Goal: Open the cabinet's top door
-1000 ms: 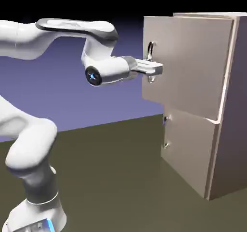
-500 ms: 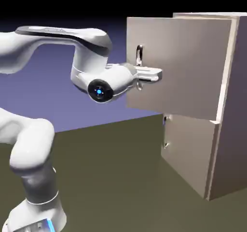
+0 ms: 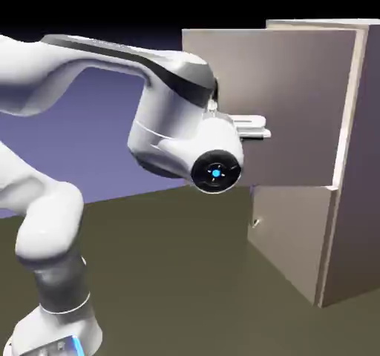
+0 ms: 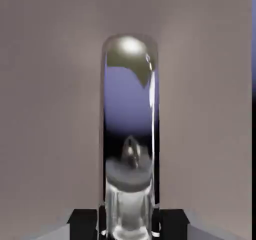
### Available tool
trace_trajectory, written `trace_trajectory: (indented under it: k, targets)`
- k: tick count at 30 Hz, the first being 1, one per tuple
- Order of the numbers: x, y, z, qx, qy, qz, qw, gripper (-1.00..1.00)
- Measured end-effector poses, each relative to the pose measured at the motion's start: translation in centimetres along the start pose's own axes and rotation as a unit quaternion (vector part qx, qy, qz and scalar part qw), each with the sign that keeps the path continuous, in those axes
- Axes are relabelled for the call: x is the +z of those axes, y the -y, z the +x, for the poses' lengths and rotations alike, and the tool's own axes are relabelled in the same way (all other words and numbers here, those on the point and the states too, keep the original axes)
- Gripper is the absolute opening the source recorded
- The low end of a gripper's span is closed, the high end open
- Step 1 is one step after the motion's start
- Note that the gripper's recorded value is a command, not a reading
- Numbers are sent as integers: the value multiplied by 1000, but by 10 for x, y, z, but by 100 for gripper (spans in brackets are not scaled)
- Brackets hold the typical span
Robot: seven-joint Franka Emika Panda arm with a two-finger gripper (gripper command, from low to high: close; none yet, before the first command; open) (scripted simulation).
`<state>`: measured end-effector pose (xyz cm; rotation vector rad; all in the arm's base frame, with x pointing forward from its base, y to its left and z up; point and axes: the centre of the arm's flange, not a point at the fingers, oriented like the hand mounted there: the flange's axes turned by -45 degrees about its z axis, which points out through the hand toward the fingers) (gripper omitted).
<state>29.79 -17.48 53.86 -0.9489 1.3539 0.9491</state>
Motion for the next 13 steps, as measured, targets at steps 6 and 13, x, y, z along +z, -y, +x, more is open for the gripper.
trace_trajectory:
  k: [6,13]
  targets:
    - [-41,25,0,0,0,-76,997,-100]
    - [-75,54,0,0,0,-146,989,100]
